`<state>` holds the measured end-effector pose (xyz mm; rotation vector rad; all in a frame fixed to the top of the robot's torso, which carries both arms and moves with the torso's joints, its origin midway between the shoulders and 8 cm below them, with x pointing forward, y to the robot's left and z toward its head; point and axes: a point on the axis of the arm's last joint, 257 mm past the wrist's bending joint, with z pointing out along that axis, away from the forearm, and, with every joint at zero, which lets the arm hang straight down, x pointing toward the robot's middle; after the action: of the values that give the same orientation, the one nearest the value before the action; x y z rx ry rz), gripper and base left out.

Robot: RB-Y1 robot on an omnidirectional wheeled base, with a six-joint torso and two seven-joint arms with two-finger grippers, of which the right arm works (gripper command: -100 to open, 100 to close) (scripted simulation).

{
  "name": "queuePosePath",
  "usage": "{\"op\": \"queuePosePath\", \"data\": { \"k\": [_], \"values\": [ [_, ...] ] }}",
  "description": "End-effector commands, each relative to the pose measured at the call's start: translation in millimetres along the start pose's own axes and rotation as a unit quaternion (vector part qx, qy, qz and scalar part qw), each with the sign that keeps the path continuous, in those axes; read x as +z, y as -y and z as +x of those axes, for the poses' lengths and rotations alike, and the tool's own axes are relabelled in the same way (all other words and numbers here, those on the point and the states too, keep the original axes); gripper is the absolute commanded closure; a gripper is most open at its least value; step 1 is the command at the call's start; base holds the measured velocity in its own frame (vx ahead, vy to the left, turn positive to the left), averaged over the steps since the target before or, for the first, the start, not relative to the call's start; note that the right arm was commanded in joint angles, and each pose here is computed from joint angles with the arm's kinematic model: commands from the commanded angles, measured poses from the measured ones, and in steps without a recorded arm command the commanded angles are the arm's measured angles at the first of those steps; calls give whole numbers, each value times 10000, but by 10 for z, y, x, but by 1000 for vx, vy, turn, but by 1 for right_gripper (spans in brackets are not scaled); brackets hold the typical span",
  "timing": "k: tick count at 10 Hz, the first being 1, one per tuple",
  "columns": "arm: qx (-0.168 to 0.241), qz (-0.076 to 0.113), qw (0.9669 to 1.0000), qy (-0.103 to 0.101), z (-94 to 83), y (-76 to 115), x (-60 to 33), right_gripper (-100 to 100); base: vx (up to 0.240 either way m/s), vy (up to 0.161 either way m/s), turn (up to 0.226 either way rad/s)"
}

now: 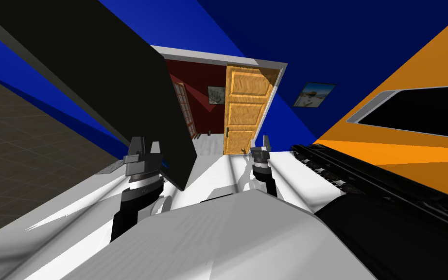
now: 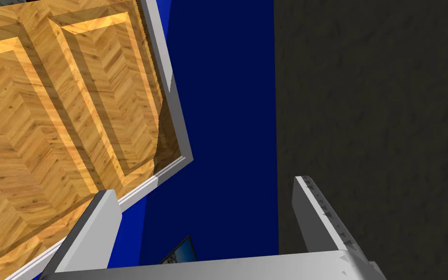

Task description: Pull the door open

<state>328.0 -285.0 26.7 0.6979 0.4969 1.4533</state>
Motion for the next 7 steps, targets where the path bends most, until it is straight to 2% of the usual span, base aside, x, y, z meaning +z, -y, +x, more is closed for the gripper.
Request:
{"op": "queuePosePath", "data": {
  "k": [1,4,7],
  "values": [
    [231,83,9997,-19,9,109,-26,-100,82,-1,22],
    [650,238,9976,-29,20,307,-77,-100,128,-5,24],
    [1112,415,9929,-13,29,529,-142,-100,120,-13,23]
  ]
}}
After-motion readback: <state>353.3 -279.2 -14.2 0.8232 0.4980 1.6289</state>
